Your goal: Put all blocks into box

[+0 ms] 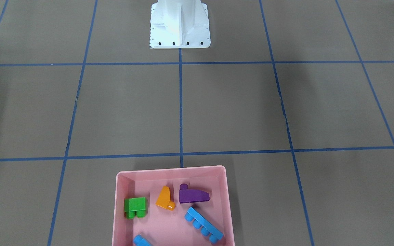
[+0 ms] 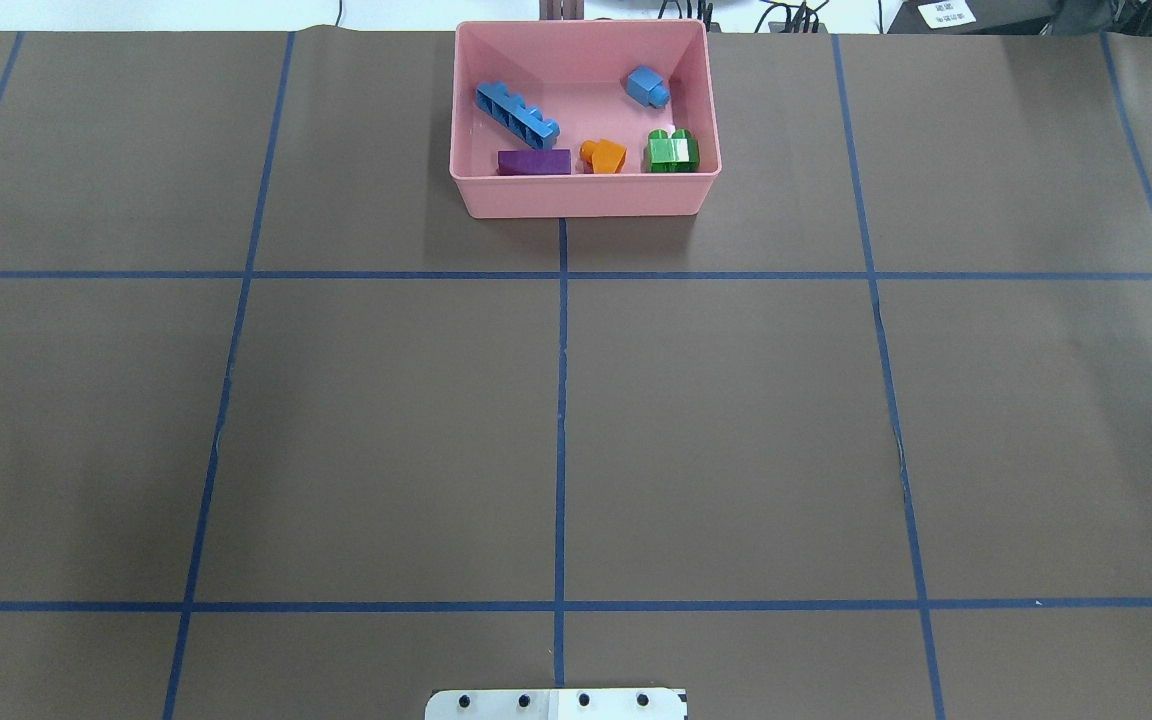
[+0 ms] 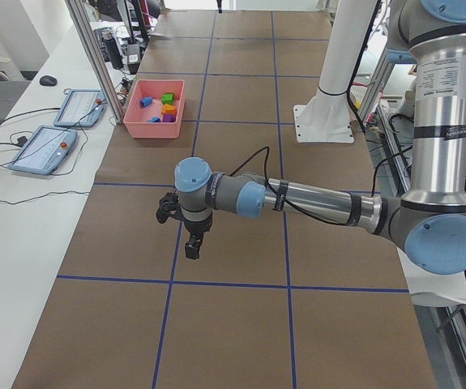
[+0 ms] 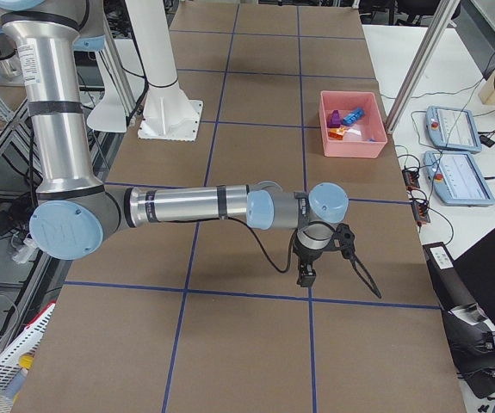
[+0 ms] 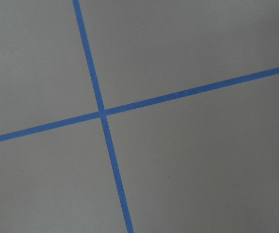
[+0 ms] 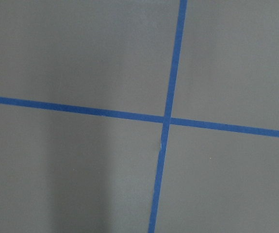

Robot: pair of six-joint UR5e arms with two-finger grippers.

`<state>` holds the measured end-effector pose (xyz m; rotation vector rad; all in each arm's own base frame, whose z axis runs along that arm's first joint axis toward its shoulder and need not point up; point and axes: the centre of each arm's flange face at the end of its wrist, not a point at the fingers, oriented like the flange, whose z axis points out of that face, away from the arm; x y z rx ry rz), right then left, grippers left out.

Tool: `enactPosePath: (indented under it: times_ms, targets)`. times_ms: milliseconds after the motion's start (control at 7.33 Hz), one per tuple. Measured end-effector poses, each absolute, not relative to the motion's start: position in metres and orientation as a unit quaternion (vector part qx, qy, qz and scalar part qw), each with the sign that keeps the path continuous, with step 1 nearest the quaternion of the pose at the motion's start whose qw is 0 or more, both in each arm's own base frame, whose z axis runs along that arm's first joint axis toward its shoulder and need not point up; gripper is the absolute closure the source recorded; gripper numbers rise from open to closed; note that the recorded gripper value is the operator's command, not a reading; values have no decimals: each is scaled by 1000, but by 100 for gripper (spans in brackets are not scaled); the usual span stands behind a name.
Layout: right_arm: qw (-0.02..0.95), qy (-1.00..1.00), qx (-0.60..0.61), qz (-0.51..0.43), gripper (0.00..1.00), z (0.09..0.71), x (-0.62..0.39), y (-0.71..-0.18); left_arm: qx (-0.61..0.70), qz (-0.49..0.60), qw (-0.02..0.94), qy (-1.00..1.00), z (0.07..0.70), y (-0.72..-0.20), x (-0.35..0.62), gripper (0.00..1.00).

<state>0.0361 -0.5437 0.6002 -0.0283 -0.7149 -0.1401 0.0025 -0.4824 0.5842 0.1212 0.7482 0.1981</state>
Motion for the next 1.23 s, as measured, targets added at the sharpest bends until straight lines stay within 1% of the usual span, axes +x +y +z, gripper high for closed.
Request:
enactPosePath:
  times_ms: [136,409,545,1227]
  targets:
    - [938,-336,-25,-78,0,580,47,-531,52,92,924,368,590,-477,0,0]
    - [939,-334,-35,-80,0,575,54,-491,40,82,922,376,601,-467,-4,0]
    - [938,-336,-34,-79,0,574,54,-483,39,80,922,378,604,-466,-5,0]
    - [935,-346,-28,-76,0,567,53,-480,42,79,919,385,599,-466,-4,0]
